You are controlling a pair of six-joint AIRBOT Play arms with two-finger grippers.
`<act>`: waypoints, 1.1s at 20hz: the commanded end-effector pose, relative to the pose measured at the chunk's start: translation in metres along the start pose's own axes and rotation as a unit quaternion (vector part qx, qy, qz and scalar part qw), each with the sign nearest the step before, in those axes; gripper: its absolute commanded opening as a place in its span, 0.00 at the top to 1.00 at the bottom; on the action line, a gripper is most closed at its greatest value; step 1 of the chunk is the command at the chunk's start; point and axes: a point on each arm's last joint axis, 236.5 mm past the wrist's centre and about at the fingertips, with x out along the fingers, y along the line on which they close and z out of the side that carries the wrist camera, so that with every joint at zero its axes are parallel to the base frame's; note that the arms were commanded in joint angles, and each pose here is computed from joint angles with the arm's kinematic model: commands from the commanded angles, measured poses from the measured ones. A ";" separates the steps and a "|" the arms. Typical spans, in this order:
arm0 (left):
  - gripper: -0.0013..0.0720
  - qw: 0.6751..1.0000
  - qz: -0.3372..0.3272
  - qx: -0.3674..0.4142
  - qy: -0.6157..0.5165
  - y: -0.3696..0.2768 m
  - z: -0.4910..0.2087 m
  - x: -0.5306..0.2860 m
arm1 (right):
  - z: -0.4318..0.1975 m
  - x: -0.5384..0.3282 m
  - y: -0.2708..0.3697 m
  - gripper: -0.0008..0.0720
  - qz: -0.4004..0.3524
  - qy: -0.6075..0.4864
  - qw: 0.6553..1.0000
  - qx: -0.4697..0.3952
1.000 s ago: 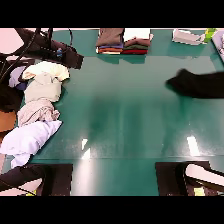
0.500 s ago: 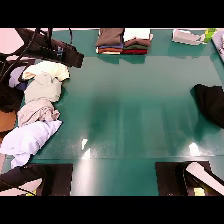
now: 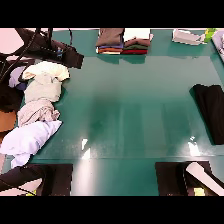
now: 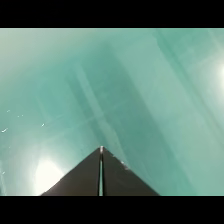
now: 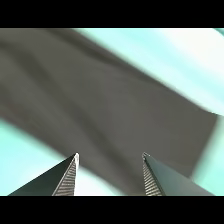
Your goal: Fold the shirts.
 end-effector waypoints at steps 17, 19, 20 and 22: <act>0.95 1.000 0.002 0.001 -0.004 0.001 0.002 0.000 | -0.250 -0.071 0.318 0.96 0.304 0.132 0.852 -0.404; 0.95 1.000 0.002 0.001 -0.003 0.001 0.002 0.000 | -0.249 -0.070 0.317 0.96 0.303 0.132 0.854 -0.402; 0.95 1.000 0.002 0.001 -0.003 0.001 0.002 0.000 | -0.249 -0.070 0.317 0.96 0.303 0.132 0.854 -0.402; 0.95 1.000 0.002 0.001 -0.003 0.001 0.002 0.000 | -0.249 -0.070 0.317 0.96 0.304 0.132 0.854 -0.402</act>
